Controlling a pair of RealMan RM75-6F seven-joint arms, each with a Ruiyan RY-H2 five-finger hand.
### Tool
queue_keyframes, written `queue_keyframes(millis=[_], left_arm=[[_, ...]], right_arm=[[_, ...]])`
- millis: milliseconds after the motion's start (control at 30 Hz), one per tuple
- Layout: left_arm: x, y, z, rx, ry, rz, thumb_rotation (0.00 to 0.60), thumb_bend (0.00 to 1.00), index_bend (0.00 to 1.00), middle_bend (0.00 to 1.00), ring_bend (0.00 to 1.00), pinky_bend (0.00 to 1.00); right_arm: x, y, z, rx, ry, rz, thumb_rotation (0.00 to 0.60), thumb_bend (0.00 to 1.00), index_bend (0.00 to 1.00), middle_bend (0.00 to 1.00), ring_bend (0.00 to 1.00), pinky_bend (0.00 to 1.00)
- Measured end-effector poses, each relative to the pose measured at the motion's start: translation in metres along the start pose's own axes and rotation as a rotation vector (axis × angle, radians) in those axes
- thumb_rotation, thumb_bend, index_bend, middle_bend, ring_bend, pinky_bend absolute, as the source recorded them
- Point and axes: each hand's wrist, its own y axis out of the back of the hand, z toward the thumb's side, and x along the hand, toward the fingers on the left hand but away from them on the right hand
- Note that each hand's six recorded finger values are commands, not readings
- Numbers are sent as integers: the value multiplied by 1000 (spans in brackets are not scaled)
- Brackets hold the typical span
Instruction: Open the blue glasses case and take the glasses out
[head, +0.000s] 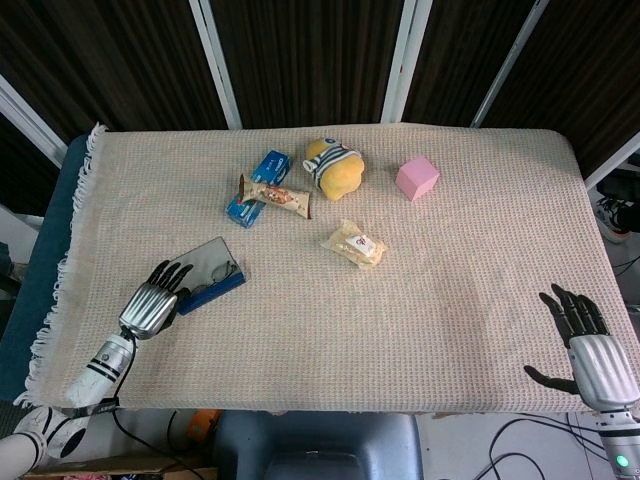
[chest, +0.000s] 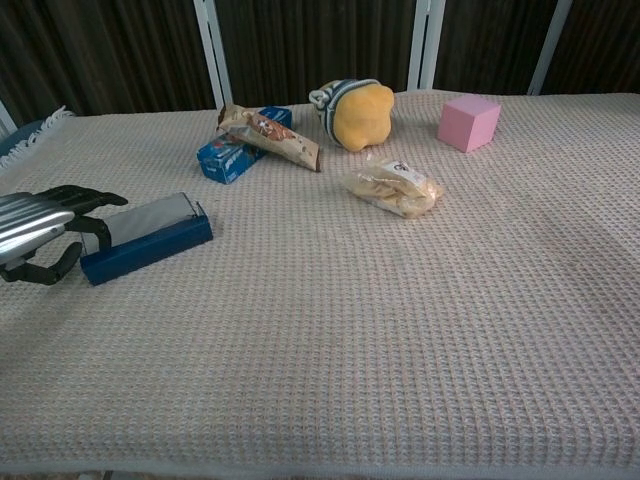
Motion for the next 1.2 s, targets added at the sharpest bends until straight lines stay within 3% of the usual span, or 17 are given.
queue_keyframes(millis=[200, 633, 967, 1200], left_arm=[[-20, 4, 20, -37, -62, 41, 600, 731, 425, 36, 0, 0], [-44, 4, 62, -69, -165, 36, 600, 733, 398, 0, 0, 0], [-41, 11, 90, -84, -215, 54, 600, 733, 397, 0, 0, 0], [-34, 21, 94, -89, -208, 96, 600, 728, 370, 0, 0, 0]], right_arm=[[1, 1, 0, -2, 2, 0, 600, 184, 0, 0, 0, 37], [4, 5, -2, -12, 4, -14, 600, 184, 0, 0, 0, 37], [6, 9, -4, -24, 7, -30, 600, 184, 0, 0, 0, 37], [8, 11, -6, -30, 6, -34, 600, 184, 0, 0, 0, 37]])
